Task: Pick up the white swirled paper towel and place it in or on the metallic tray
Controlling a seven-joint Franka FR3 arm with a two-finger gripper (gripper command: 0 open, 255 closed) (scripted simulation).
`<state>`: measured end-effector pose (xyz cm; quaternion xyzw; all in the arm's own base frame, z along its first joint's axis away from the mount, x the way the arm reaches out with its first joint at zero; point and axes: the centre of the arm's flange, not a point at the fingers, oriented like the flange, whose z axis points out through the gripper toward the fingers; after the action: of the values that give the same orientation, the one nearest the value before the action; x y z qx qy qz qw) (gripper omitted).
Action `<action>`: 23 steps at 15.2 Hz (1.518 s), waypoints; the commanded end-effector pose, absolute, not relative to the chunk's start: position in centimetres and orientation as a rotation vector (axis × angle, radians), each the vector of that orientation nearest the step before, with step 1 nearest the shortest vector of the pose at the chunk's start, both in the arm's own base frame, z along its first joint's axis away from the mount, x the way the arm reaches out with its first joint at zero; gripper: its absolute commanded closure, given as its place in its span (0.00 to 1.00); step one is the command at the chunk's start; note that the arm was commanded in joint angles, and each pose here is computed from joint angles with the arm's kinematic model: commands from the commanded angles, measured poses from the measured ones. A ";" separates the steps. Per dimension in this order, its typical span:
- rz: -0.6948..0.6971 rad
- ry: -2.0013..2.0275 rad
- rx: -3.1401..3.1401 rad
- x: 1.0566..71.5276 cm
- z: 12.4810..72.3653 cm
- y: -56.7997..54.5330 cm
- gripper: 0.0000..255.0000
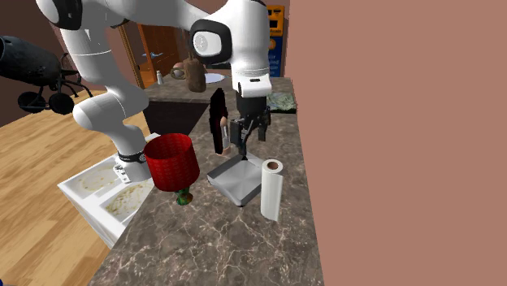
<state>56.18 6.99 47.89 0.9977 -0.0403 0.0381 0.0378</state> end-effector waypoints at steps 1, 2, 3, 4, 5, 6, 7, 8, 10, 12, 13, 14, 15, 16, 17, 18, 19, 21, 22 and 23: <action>0.110 -0.130 3.063 58.8 46.6 7.5 0.00; 0.107 -0.132 3.064 60.0 45.9 7.8 0.00; 0.104 -0.134 3.065 60.7 45.5 7.9 0.00; 0.104 -0.134 3.065 60.8 44.9 7.9 0.00; 0.104 -0.134 3.065 60.8 44.4 7.9 0.00; 0.104 -0.134 3.065 60.8 43.9 7.8 0.00; 0.104 -0.134 3.065 60.9 43.3 7.8 0.00; 0.104 -0.134 3.065 60.9 42.8 7.7 0.00; 0.104 -0.134 3.065 61.0 41.8 7.7 0.00; 0.104 -0.134 3.065 61.0 41.5 7.6 0.00; 0.104 -0.134 3.065 61.0 41.5 7.6 0.00; 0.104 -0.134 3.065 61.0 41.5 7.6 0.00; 0.104 -0.134 3.065 61.0 41.5 7.6 0.00; 0.104 -0.134 3.065 61.0 41.5 7.6 0.00; 0.104 -0.134 3.065 61.0 41.5 7.6 0.00; 0.104 -0.134 3.065 61.0 41.5 7.6 0.00; 0.104 -0.134 3.065 61.0 41.5 7.6 1.00; 0.104 -0.134 3.065 61.0 41.5 7.6 1.00; 0.104 -0.134 3.065 61.0 41.5 7.6 1.00; 0.104 -0.134 3.065 61.0 41.5 7.6 1.00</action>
<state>61.00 7.69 41.49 0.9978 -0.0433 0.0343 0.0358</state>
